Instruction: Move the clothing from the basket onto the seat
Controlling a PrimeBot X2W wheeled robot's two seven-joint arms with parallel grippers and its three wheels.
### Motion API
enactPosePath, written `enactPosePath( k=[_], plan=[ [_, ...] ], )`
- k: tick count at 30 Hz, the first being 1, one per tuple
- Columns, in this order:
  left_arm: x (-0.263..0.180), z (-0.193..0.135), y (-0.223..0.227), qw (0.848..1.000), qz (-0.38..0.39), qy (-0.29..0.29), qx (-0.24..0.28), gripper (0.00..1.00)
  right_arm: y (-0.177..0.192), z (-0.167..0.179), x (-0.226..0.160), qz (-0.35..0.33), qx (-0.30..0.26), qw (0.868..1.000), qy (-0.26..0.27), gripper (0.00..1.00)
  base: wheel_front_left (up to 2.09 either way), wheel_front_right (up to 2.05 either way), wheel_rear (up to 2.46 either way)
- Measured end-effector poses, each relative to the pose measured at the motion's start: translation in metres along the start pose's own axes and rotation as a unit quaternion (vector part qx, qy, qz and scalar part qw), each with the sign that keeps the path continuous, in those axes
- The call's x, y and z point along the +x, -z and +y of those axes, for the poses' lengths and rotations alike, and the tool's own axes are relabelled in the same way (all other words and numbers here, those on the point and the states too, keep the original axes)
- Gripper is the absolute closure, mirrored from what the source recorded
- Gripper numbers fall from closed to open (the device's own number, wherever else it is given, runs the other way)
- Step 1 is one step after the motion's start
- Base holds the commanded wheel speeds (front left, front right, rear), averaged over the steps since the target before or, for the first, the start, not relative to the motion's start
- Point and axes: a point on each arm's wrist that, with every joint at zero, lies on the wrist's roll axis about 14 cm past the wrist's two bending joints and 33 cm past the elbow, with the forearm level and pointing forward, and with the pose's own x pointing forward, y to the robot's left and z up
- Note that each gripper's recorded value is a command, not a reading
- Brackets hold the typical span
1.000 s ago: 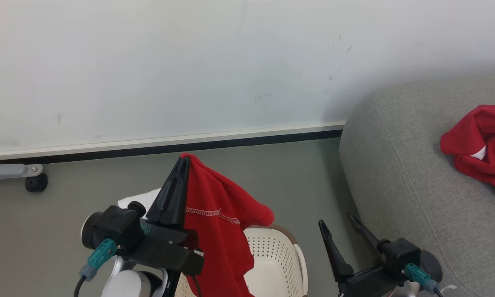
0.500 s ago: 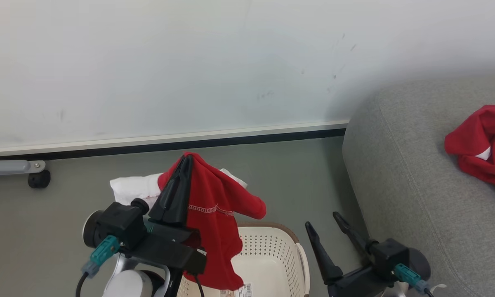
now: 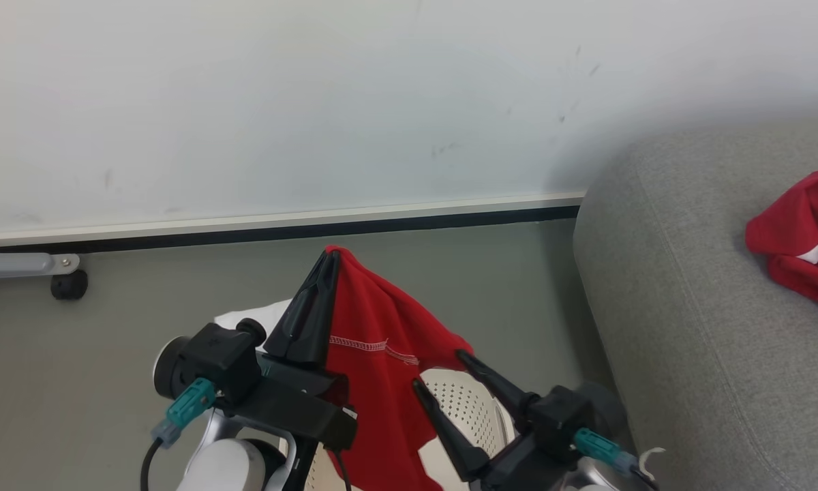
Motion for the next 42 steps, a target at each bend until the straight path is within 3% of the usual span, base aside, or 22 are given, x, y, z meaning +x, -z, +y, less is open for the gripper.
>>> enactPosePath(
  k=[17,22,23,24,26,40,41,42],
  plan=[
    [-0.002,-0.010,-0.001,1.000,0.002,0.013,-0.002,1.00,-0.006,0.052,0.031,0.015,-0.039,0.992,-0.122,0.00,0.00,0.00,0.00],
    [-0.003,-0.013,0.000,1.000,0.004,0.020,-0.003,1.00,-0.008,0.054,0.041,0.019,-0.042,0.990,-0.130,0.00,0.00,0.00,0.00],
    [-0.003,-0.014,0.000,1.000,0.004,0.020,-0.002,1.00,-0.007,0.053,0.043,0.021,-0.044,0.990,-0.129,0.21,0.00,0.00,0.00],
    [-0.003,-0.014,-0.001,1.000,0.004,0.020,-0.003,1.00,-0.008,0.053,0.045,0.019,-0.040,0.991,-0.128,0.67,0.00,0.00,0.00],
    [-0.003,-0.013,-0.001,1.000,0.003,0.019,-0.002,1.00,-0.007,0.054,0.047,0.021,-0.042,0.990,-0.131,1.00,0.00,0.00,0.00],
    [0.000,-0.010,-0.008,1.000,-0.007,0.017,0.000,1.00,-0.017,0.044,0.058,-0.003,-0.018,0.993,-0.116,1.00,0.00,0.00,0.00],
    [0.000,-0.009,-0.007,1.000,-0.006,0.017,0.001,0.78,-0.018,0.041,0.059,-0.005,-0.018,0.994,-0.111,1.00,0.00,0.00,0.00],
    [0.001,-0.009,-0.008,1.000,-0.007,0.017,0.002,0.45,-0.020,0.037,0.060,-0.008,-0.020,0.994,-0.107,1.00,0.00,0.00,0.00]
  ],
)
